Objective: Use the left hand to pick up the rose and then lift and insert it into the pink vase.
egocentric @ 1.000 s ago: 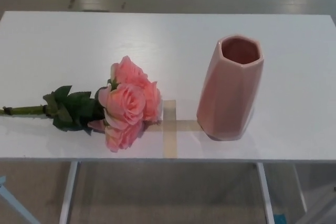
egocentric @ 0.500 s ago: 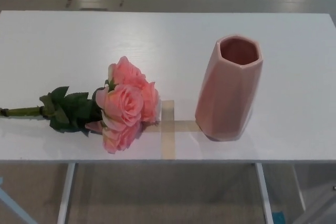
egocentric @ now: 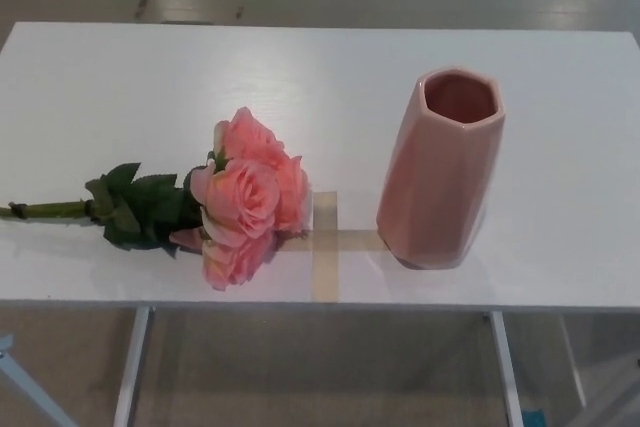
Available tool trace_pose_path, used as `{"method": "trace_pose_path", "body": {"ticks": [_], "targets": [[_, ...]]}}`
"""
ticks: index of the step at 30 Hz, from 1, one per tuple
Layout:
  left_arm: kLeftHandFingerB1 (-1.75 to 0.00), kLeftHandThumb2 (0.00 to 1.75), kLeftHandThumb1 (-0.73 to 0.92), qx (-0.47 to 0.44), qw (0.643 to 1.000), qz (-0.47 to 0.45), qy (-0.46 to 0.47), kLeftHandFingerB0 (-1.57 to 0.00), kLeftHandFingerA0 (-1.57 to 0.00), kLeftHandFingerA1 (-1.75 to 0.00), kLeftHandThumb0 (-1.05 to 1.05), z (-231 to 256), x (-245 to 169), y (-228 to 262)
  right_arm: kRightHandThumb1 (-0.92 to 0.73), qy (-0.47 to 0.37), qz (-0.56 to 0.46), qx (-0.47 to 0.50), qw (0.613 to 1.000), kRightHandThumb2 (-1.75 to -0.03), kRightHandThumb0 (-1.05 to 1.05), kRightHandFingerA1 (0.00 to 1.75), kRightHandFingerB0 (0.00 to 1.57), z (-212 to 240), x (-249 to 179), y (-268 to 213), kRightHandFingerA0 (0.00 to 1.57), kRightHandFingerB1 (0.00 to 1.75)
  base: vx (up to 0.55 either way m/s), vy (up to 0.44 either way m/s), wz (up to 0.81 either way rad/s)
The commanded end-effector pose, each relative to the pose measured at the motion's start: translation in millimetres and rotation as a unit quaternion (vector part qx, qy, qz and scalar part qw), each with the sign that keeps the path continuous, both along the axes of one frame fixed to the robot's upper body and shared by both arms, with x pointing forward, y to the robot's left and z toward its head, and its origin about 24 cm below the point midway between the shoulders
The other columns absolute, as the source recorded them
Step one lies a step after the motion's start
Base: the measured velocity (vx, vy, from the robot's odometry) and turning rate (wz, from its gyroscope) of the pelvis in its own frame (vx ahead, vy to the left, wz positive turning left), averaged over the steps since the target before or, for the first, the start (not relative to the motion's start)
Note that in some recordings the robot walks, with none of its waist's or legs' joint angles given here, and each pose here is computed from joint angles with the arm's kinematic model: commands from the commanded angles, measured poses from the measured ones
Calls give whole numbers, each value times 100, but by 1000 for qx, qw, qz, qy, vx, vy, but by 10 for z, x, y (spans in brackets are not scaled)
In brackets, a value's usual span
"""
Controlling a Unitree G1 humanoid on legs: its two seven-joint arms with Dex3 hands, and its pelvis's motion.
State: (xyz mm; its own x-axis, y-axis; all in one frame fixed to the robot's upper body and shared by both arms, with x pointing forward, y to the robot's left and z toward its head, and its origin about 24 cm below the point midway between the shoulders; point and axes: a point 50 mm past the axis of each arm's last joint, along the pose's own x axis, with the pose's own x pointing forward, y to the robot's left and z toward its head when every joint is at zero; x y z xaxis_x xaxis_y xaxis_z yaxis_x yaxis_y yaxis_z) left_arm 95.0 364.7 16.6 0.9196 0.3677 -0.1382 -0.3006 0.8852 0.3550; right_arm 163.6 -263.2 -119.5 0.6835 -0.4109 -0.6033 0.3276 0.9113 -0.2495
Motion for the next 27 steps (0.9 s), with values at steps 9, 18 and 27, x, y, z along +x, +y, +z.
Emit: {"method": "trace_pose_path", "body": {"ticks": [9, 18, 27], "targets": [[-15, 76, 36, 161, 944, -207, -201, 0, 0, -7, -60, 1475, 567, -401, -61, -8, 0, -1, 1000, -57, -12, 50, 48, 2, 8, 32, 59, 44, 0, 0, 0], [-17, 74, 34, 262, 902, -328, -98, 0, 0, -24, -52, 1674, 1563, -735, -61, -13, 10, -4, 1000, -57, -12, 50, 48, 22, 54, 40, 58, 44, -10, -3, 2], [-14, 65, 34, 331, 883, -333, 12, -9, -9, -27, -49, 1614, 2032, -897, -61, -15, 13, -3, 1000, -57, -11, 50, 48, 26, 67, 54, 58, 44, 0, 0, 0]]}}
